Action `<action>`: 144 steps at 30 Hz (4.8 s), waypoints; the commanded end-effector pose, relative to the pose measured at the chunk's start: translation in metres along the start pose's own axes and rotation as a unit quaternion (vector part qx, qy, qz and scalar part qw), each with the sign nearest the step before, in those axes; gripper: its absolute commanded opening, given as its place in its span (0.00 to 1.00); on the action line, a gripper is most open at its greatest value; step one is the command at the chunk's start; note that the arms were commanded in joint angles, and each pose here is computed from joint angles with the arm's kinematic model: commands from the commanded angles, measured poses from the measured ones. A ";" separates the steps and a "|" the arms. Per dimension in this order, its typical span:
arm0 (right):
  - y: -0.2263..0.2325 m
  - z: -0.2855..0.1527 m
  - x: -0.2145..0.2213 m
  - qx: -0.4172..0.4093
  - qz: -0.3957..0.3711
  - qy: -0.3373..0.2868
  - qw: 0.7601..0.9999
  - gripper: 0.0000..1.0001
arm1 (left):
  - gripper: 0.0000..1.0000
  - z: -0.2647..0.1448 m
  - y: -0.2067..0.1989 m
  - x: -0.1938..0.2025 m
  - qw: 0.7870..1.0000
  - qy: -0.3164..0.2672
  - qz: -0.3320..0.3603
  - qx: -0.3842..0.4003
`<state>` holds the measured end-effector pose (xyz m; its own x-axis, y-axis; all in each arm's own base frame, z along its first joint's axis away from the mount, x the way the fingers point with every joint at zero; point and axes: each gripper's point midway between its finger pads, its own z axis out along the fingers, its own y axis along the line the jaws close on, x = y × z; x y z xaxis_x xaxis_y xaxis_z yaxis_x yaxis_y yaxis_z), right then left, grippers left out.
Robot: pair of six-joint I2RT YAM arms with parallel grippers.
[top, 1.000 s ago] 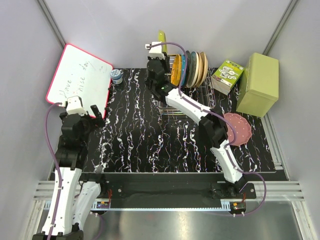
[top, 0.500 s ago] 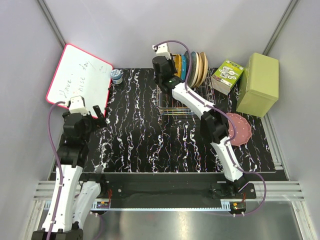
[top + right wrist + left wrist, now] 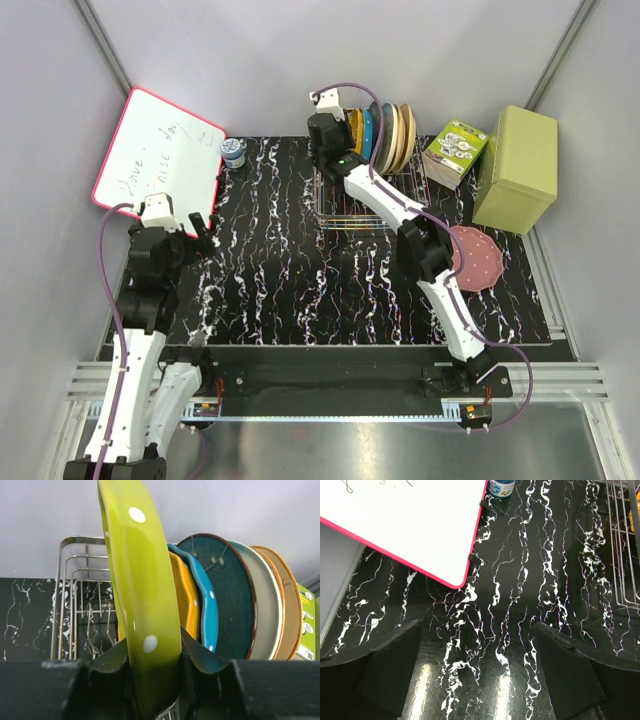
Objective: Load the plates into the dish rack
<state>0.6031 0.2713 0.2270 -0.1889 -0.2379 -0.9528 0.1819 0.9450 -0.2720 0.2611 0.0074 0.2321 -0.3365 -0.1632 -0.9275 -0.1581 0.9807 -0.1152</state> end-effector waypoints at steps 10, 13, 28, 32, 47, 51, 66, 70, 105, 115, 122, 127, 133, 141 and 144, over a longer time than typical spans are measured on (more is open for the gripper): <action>-0.023 0.008 -0.048 0.031 0.084 -0.052 0.995 0.00 | 0.99 0.005 -0.007 -0.009 1.000 -0.018 0.005 0.020; -0.017 0.011 -0.040 0.025 0.081 -0.047 0.995 0.00 | 0.99 0.005 -0.008 -0.009 1.000 -0.018 0.005 0.021; -0.003 0.017 -0.010 0.020 0.065 -0.019 0.997 0.00 | 0.99 0.007 -0.010 -0.005 0.999 -0.013 0.008 0.028; 0.000 0.020 0.000 0.020 0.060 -0.012 0.998 0.00 | 0.99 0.007 -0.010 -0.005 0.999 -0.013 0.008 0.028; -0.018 -0.004 -0.023 0.006 0.049 -0.013 0.999 0.73 | 0.99 0.004 -0.011 -0.009 0.999 -0.028 0.009 0.035; -0.030 -0.031 -0.049 0.003 0.030 -0.025 0.999 0.80 | 0.99 -0.001 -0.011 -0.017 0.998 -0.041 0.036 0.040; -0.183 -0.192 0.021 -0.224 -0.137 0.029 0.964 1.00 | 0.99 -0.015 -0.106 0.009 0.948 0.014 0.159 0.274; -0.257 -0.194 0.083 -0.186 -0.147 0.084 0.968 0.99 | 0.99 -0.016 -0.112 0.017 0.932 0.018 0.225 0.284; -0.237 -0.220 0.292 -0.484 -0.280 0.340 0.756 0.13 | 0.99 0.002 -0.082 0.003 0.957 0.006 0.199 0.212; -0.205 -0.260 0.329 -0.533 -0.348 0.397 0.661 0.13 | 0.99 0.001 -0.088 -0.018 0.961 -0.007 0.176 0.212; -0.173 -0.284 0.310 -0.570 -0.343 0.368 0.650 0.13 | 0.99 0.000 -0.084 -0.020 0.962 -0.007 0.182 0.204; -0.144 -0.307 0.293 -0.602 -0.347 0.354 0.627 0.14 | 0.99 0.000 -0.086 -0.020 0.967 -0.001 0.155 0.201; -0.089 -0.329 0.272 -0.641 -0.356 0.331 0.594 0.15 | 0.99 -0.005 -0.093 -0.015 0.971 0.009 0.103 0.213; -0.003 -0.344 0.253 -0.677 -0.357 0.297 0.571 0.15 | 0.99 -0.008 -0.080 -0.009 0.983 0.013 0.052 0.174; 0.028 -0.352 0.252 -0.687 -0.365 0.285 0.560 0.15 | 0.99 -0.013 -0.061 -0.019 0.991 -0.007 0.043 0.127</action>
<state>0.2236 0.2664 0.0245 -0.0945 -0.9582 -0.2701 -0.9863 0.0534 0.1558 0.2671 -0.0726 0.2418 -0.3920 -0.0095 -0.9199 0.2339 0.9661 -0.1096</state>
